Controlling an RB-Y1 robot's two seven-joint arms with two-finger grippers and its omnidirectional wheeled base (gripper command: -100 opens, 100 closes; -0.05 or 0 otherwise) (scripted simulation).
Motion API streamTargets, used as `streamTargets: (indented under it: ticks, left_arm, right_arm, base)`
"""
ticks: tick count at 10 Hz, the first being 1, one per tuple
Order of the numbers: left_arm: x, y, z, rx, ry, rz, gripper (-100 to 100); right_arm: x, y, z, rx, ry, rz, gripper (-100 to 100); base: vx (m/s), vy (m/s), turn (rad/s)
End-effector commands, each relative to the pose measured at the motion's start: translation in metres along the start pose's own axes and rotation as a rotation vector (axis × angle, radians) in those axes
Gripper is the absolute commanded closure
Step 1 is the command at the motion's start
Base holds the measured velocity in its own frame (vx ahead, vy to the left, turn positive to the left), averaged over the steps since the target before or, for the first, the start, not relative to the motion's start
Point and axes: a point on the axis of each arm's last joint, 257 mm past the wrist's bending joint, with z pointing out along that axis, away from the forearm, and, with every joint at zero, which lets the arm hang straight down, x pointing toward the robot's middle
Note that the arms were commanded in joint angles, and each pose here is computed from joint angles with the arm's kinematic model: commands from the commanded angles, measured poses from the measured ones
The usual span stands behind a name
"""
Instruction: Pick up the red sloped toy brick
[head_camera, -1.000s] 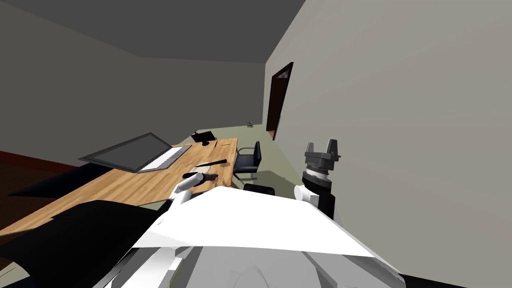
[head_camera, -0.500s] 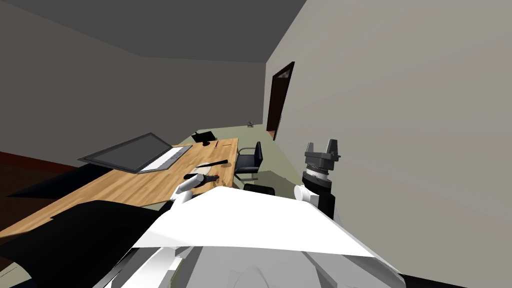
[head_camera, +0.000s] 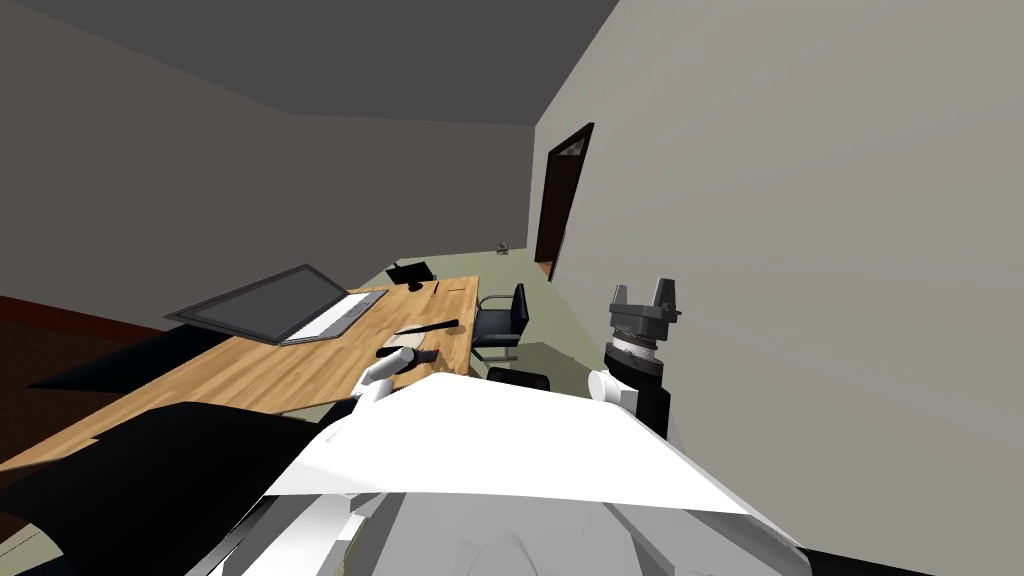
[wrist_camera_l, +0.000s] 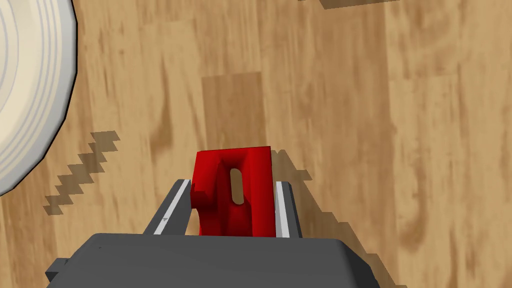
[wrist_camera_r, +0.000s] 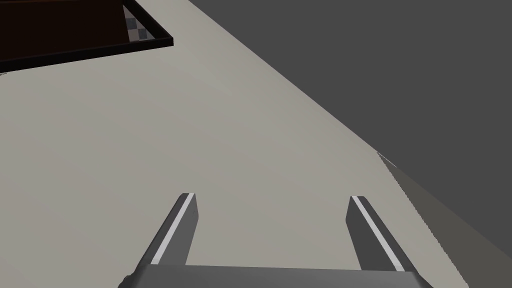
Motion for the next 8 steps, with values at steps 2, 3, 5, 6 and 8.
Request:
streamTargets:
  ticks: [2, 3, 5, 6, 8]
  left_arm:
    - [0.000, 0.000, 0.000, 0.000, 0.000, 0.000, 100]
    - [0.000, 0.000, 0.000, 0.000, 0.000, 0.001, 100]
    - [-0.001, -0.013, -0.012, 0.003, -0.002, -0.006, 100]
    - [-0.002, -0.021, -0.019, 0.005, -0.002, -0.010, 100]
    - [0.000, -0.017, -0.014, 0.005, -0.001, -0.008, 0]
  right_arm:
    - [0.000, 0.000, 0.000, 0.000, 0.000, 0.000, 0]
    - [0.000, 0.000, 0.000, 0.000, 0.000, 0.000, 0]
    - [0.000, 0.000, 0.000, 0.000, 0.000, 0.000, 0]
    - [0.000, 0.000, 0.000, 0.000, 0.000, 0.000, 0]
    - [0.000, 0.000, 0.000, 0.000, 0.000, 0.000, 0]
  base:
    - [0.000, 0.000, 0.000]
    - [0.000, 0.000, 0.000]
    - [-0.002, -0.027, -0.041]
    - [-0.005, -0.085, -0.072]
    - [-0.001, -0.022, -0.001]
